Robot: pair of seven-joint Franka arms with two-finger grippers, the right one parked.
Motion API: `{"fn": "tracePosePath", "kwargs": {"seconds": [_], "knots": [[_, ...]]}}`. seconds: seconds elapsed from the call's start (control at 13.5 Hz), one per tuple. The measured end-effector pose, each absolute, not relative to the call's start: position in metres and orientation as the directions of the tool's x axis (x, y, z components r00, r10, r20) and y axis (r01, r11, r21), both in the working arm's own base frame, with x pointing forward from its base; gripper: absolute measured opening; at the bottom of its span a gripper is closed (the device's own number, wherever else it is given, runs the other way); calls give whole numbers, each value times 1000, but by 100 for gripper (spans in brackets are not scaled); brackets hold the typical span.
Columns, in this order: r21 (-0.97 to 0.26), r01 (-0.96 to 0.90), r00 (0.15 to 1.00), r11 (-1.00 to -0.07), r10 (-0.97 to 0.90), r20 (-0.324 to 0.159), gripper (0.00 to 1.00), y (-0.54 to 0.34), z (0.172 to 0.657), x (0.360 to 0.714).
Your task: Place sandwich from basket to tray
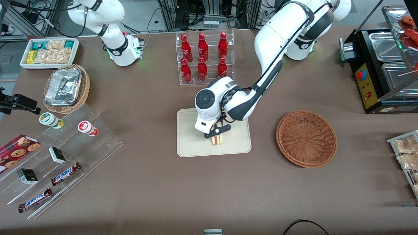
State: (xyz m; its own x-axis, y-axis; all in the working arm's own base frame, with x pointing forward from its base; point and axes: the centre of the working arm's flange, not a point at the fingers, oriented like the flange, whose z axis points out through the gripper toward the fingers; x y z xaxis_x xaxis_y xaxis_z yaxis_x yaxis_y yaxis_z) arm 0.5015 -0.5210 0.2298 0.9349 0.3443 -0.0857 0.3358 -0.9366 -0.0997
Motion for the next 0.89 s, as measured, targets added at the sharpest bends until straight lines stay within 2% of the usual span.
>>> {"fn": "tracePosePath", "kwargs": {"seconds": [0.22,0.3,0.44,0.67,0.74,0.81,0.89], "knots": [[-97,365,925,-926,372,-81,17,-521,230,504],[-91,370,923,-924,377,-77,23,-522,234,507],[-67,378,922,-923,382,-66,45,-524,247,513],[-39,385,922,-922,386,-39,74,-526,292,519],[-31,385,922,-922,386,-29,88,-525,312,520],[-30,383,923,-923,384,-19,96,-523,332,519],[-33,368,930,-929,368,-11,100,-519,351,518]]}}
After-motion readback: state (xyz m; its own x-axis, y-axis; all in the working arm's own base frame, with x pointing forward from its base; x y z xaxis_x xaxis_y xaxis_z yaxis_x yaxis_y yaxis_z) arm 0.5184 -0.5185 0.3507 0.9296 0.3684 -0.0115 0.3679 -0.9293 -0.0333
